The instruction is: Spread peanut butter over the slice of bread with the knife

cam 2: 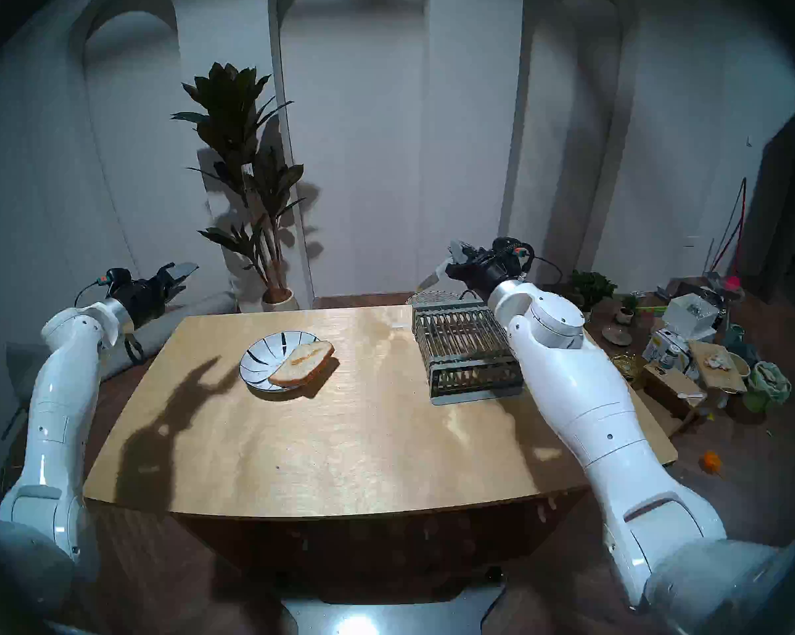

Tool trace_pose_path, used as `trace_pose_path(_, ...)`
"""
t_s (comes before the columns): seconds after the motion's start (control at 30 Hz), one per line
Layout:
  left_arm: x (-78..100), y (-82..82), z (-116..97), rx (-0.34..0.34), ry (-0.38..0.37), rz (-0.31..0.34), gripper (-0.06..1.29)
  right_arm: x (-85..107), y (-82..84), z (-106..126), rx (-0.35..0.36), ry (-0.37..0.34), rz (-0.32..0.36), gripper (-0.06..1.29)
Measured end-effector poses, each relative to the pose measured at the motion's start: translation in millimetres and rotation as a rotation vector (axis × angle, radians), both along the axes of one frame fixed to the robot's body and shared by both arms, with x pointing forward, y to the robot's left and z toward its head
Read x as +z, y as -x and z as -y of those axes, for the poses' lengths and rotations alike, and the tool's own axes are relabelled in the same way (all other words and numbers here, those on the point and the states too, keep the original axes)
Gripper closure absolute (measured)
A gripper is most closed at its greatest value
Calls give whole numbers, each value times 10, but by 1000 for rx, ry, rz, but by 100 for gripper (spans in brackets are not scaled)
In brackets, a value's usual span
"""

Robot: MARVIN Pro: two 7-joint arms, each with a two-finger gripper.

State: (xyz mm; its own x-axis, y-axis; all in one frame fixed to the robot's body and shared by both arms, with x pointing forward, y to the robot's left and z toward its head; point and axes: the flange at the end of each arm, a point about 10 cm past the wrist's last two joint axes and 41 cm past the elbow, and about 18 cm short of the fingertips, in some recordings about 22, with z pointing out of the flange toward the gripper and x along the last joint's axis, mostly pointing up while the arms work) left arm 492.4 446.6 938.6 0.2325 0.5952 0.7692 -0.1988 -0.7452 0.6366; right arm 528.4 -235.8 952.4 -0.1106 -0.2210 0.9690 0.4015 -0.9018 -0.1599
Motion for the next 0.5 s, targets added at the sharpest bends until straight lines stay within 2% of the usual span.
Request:
trace_pose_path(0.23, -72, 95, 80, -3, 16, 46, 0, -26, 112, 236, -49, 47, 44, 126)
trace_pose_path(0.5, -135, 228, 230, -10, 31, 121, 0, -212, 293, 464, -92, 99, 58, 126)
